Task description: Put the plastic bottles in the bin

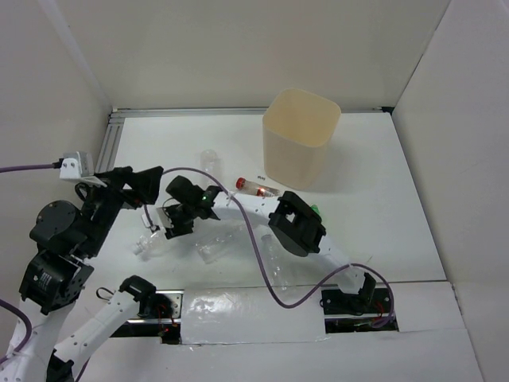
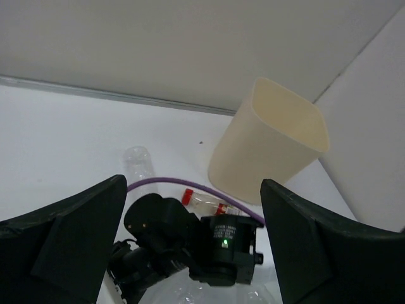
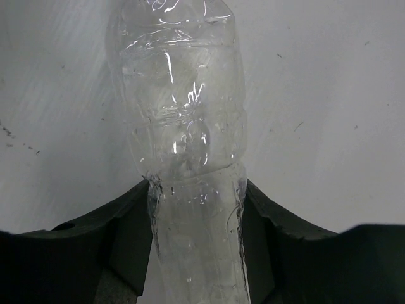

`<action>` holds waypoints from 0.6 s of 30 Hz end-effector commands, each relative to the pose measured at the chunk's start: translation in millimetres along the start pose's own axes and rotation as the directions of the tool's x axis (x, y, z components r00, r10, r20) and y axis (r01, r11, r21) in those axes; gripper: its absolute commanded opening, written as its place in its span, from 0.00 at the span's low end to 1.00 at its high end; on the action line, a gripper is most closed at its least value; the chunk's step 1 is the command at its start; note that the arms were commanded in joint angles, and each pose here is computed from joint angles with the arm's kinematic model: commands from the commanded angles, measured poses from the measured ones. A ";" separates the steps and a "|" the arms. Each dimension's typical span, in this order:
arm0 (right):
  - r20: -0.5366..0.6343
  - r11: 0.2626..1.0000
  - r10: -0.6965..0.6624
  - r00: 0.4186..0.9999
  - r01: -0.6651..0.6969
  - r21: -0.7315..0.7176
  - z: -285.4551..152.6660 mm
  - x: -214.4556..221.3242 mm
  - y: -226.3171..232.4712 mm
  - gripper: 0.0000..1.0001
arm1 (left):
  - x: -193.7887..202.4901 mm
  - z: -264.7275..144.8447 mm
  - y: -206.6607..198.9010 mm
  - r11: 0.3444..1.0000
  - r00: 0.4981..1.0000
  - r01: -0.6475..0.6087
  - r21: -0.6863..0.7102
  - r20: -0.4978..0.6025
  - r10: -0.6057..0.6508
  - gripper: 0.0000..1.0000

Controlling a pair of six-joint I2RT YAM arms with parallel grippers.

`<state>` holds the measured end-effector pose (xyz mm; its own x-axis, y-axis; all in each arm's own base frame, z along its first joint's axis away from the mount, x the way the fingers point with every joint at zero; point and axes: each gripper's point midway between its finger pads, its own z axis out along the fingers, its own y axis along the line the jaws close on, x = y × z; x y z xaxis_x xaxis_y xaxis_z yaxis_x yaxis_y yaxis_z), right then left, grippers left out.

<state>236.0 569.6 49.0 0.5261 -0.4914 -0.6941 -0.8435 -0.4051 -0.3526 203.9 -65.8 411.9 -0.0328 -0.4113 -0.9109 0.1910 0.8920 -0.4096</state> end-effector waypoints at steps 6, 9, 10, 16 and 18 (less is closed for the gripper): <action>0.315 0.942 0.027 0.949 -0.130 0.309 -212.2 -129.3 -138.2 0.29 | -70.6 -54.6 -100.0 0.840 0.970 -0.171 0.514 0.235 0.054 0.99; 0.339 0.855 0.005 0.941 -0.180 0.486 -295.7 -138.2 -183.2 0.29 | -77.5 -60.8 -123.7 0.768 0.970 -0.197 0.610 0.232 0.065 0.99; 0.327 0.801 0.041 0.944 -0.226 0.554 -327.9 -121.9 -201.0 0.29 | -74.2 -58.6 -135.8 0.725 0.975 -0.200 0.659 0.206 0.082 0.99; 0.297 0.527 0.108 0.949 -0.308 0.792 -472.1 -69.3 -242.3 0.32 | -19.5 -27.9 -144.0 0.656 0.980 -0.164 0.736 0.049 0.190 0.96; 0.324 0.440 0.193 0.926 -0.377 0.815 -521.3 -30.8 -238.0 0.34 | 27.5 3.7 -128.7 0.692 0.963 -0.136 0.709 -0.070 0.261 0.96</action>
<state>457.8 331.4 479.4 0.4148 -0.2876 -0.8633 -0.6927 0.5154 -0.5045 153.7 -169.5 494.3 0.0611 -0.2838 -0.9569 0.8088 0.5759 -0.1191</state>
